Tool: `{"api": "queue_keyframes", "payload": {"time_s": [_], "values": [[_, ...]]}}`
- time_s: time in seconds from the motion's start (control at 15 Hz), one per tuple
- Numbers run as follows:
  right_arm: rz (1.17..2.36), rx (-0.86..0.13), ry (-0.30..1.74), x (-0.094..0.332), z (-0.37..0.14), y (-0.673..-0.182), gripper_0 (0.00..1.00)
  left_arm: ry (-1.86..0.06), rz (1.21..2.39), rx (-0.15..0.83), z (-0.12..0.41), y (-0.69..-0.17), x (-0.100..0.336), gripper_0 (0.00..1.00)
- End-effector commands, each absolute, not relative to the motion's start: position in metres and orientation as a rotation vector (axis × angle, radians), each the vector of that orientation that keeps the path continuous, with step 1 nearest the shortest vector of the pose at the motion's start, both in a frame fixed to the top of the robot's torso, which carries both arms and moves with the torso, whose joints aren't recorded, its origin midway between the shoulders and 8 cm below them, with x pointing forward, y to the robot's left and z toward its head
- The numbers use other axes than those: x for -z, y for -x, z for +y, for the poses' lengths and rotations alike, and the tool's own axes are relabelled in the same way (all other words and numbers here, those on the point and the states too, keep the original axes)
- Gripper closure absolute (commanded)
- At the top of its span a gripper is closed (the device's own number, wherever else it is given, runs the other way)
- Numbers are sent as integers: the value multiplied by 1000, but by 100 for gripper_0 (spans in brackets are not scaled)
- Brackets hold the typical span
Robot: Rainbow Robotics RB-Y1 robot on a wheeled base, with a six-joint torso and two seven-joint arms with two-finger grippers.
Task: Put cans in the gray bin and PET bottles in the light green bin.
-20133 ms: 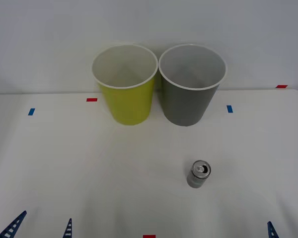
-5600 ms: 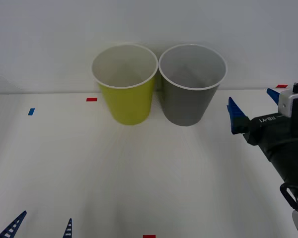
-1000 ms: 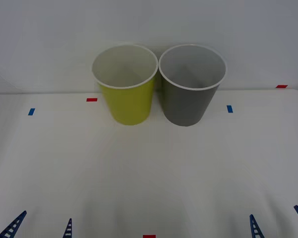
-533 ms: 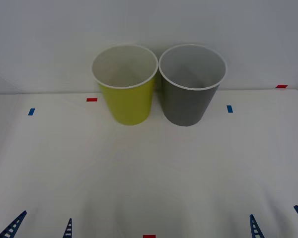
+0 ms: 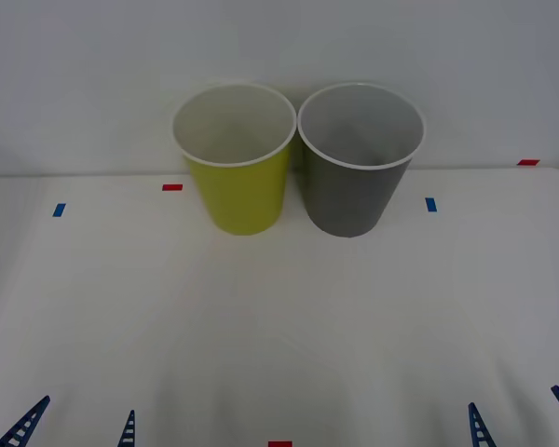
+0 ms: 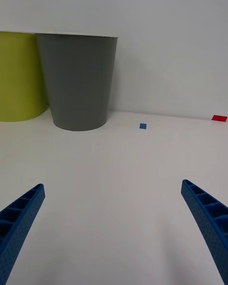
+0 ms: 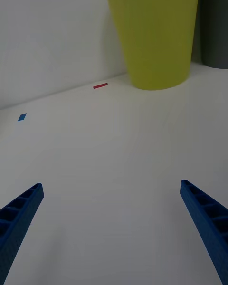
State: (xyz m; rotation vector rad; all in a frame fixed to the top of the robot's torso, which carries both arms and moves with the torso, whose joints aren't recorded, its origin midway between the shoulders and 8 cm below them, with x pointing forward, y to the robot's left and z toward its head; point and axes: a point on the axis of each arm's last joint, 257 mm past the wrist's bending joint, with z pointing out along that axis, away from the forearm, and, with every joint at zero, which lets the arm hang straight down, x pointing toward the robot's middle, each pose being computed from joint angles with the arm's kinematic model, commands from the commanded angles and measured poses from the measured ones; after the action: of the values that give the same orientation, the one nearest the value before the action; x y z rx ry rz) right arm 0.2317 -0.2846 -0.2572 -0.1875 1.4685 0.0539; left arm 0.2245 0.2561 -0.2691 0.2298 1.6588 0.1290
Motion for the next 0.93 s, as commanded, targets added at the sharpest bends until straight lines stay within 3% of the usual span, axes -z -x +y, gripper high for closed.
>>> {"api": "queue_keyframes", "payload": {"time_s": [0.07, 0.93], "values": [[1469, -54, 188, 257, -285, -232, 0, -230, 1659, -129, 256, -225, 269, 0], [1469, -54, 188, 257, -285, -232, 0, -230, 1659, -129, 256, -225, 269, 0]]}}
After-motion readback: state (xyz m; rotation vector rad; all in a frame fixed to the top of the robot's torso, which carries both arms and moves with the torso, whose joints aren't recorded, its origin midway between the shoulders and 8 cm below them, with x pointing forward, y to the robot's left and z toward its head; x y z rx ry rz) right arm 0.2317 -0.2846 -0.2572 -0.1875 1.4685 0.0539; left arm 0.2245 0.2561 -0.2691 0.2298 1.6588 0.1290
